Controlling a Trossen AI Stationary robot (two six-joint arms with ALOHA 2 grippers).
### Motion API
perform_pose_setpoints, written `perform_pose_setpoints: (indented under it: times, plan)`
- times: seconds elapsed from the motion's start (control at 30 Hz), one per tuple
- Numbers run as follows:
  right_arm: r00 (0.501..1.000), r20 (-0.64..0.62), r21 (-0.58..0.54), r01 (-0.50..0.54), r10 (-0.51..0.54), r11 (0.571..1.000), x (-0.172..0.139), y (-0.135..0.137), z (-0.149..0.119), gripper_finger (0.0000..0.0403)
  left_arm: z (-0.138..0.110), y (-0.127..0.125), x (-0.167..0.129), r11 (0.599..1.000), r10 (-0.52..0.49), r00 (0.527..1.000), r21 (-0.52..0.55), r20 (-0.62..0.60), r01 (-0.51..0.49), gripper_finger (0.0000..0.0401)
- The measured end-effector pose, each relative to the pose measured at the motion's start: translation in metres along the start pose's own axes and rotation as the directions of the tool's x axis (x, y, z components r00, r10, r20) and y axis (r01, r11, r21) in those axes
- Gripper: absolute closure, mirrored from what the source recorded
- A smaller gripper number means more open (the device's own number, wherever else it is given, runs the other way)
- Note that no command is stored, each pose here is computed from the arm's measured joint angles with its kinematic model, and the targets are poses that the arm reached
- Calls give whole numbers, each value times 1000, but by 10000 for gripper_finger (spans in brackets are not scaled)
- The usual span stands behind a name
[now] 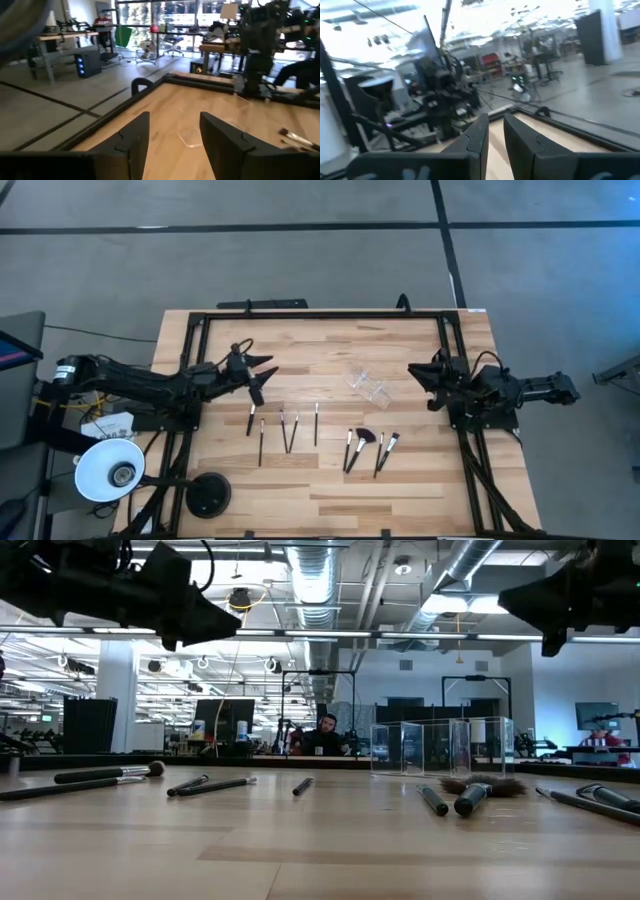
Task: Put items in baskets/containers
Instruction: Put the foundation brush into the transparent organizer
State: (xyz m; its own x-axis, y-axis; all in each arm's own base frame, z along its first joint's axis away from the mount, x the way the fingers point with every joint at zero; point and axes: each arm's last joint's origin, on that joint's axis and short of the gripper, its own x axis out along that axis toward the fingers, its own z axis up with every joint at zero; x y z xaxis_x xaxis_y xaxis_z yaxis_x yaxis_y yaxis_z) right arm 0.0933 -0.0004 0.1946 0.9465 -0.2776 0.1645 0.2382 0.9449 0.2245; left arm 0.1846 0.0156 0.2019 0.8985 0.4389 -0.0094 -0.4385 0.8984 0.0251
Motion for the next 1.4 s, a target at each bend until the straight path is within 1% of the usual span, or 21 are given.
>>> perform_pose_setpoints:
  times: [0.03, 0.1, 0.23, 0.3, 0.37, 0.4, 0.5, 0.6, 0.7, 0.73, 0.8, 0.87, 0.9, 0.97, 1.03, 1.1, 1.13, 1.2, 1.27, 1.33, 1.4]
  plan:
    - [1000, -17, 17, 0, 0, 1000, 1, 0, -2, 351, 2, 2, 2, 1000, 13, 1000, -4, 8, -13, 230]
    - [999, -34, 98, -6, 9, 995, 3, 1, -3, 351, 7, 7, 5, 999, 43, 999, -11, 22, -43, 231]
    - [996, -46, 215, -62, 73, 975, 10, 7, -4, 343, 14, 15, 10, 996, 88, 995, -22, 45, -87, 231]
    - [992, -43, 286, -103, 120, 953, 14, 13, -5, 332, 17, 17, 11, 997, 72, 996, -25, 56, -70, 231]
    - [977, -85, 362, -153, 196, 920, 19, 21, -9, 318, 19, 18, 13, 999, 47, 997, -25, 65, -45, 231]
    - [968, -119, 399, -159, 222, 903, 22, 26, -10, 310, 21, 19, 13, 999, 38, 997, -26, 70, -37, 231]
    - [939, -212, 453, -151, 271, 879, 32, 43, -9, 288, 24, 20, 15, 999, 39, 996, -30, 83, -36, 231]
    - [912, -274, 499, -137, 306, 856, 46, 64, 2, 272, 27, 21, 16, 999, 42, 995, -33, 94, -39, 231]
    - [862, -395, 525, -73, 318, 848, 60, 86, 15, 265, 29, 21, 16, 999, 42, 994, -35, 99, -39, 231]
    - [832, -461, 522, -26, 308, 852, 63, 93, 16, 265, 29, 21, 16, 999, 42, 994, -35, 101, -39, 231]
    - [752, -602, 517, 110, 269, 849, 68, 104, 16, 267, 29, 21, 16, 999, 42, 994, -36, 102, -39, 231]
    - [646, -726, 506, 269, 236, 819, 70, 114, 14, 271, 29, 21, 16, 999, 42, 994, -36, 102, -39, 231]
    - [592, -772, 500, 343, 231, 795, 70, 119, 12, 272, 29, 21, 16, 999, 42, 994, -36, 102, -39, 231]
    - [490, -841, 470, 456, 227, 756, 69, 130, 5, 274, 29, 21, 16, 999, 42, 994, -36, 102, -38, 231]
    - [418, -876, 445, 511, 240, 735, 68, 141, -6, 274, 29, 21, 16, 999, 39, 994, -36, 102, -36, 231]
    - [354, -904, 407, 535, 241, 740, 63, 150, -19, 273, 29, 19, 16, 999, 33, 994, -36, 102, -29, 231]
    - [321, -920, 375, 558, 225, 740, 60, 154, -26, 272, 29, 19, 15, 999, 28, 994, -35, 102, -25, 231]
    - [249, -954, 288, 620, 164, 730, 54, 157, -41, 270, 29, 17, 15, 999, 20, 995, -35, 102, -16, 231]
    - [189, -979, 190, 677, 82, 711, 47, 156, -54, 268, 29, 17, 15, 999, 16, 995, -35, 102, -13, 231]
    - [139, -990, 100, 719, -2, 687, 44, 152, -63, 267, 29, 17, 15, 999, 17, 995, -35, 102, -13, 231]
    - [110, -991, 34, 749, -73, 662, 44, 147, -70, 266, 29, 17, 15, 999, 17, 995, -36, 102, -13, 231]
